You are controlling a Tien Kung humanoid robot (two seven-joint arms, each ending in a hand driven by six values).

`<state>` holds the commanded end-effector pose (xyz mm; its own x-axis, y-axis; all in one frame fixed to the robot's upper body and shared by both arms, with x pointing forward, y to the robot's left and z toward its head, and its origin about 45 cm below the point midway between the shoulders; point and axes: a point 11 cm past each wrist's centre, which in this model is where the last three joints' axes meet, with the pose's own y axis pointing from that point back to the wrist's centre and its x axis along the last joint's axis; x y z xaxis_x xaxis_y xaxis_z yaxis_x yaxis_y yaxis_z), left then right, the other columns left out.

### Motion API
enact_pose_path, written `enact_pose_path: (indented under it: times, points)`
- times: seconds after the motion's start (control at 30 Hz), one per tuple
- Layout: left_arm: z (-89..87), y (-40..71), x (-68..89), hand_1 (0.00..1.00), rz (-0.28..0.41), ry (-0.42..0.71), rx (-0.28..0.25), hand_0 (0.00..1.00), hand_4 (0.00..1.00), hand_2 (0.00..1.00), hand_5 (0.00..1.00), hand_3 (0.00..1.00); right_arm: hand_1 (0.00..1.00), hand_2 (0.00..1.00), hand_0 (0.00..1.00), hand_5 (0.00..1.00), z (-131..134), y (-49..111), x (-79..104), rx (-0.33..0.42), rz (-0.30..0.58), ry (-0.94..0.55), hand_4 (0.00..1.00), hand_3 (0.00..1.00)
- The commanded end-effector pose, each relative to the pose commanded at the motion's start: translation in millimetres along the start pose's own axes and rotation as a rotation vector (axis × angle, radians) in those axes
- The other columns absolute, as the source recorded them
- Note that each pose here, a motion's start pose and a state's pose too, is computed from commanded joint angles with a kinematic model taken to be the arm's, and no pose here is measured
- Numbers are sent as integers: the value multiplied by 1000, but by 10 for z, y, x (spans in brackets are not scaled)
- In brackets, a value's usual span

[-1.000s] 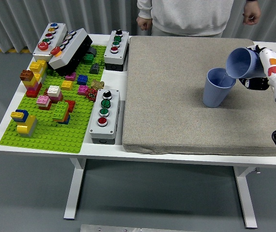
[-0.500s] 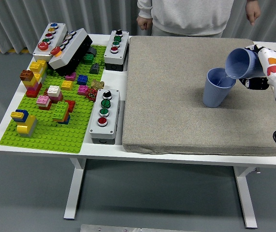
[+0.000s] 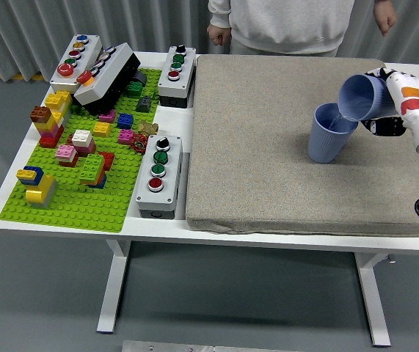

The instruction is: Pick cup pour cup place

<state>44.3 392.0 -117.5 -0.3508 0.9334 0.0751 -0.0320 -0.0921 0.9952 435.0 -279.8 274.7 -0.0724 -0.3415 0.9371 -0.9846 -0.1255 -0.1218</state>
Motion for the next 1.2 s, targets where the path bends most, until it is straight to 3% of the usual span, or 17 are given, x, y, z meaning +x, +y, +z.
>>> enact_pose_path:
  times: [1.2]
  points:
    - [22,5,13,844,3,0,-4,874,646,926,882,808,633,530,767,99,-62,-45,96,53,-18,74,770,583]
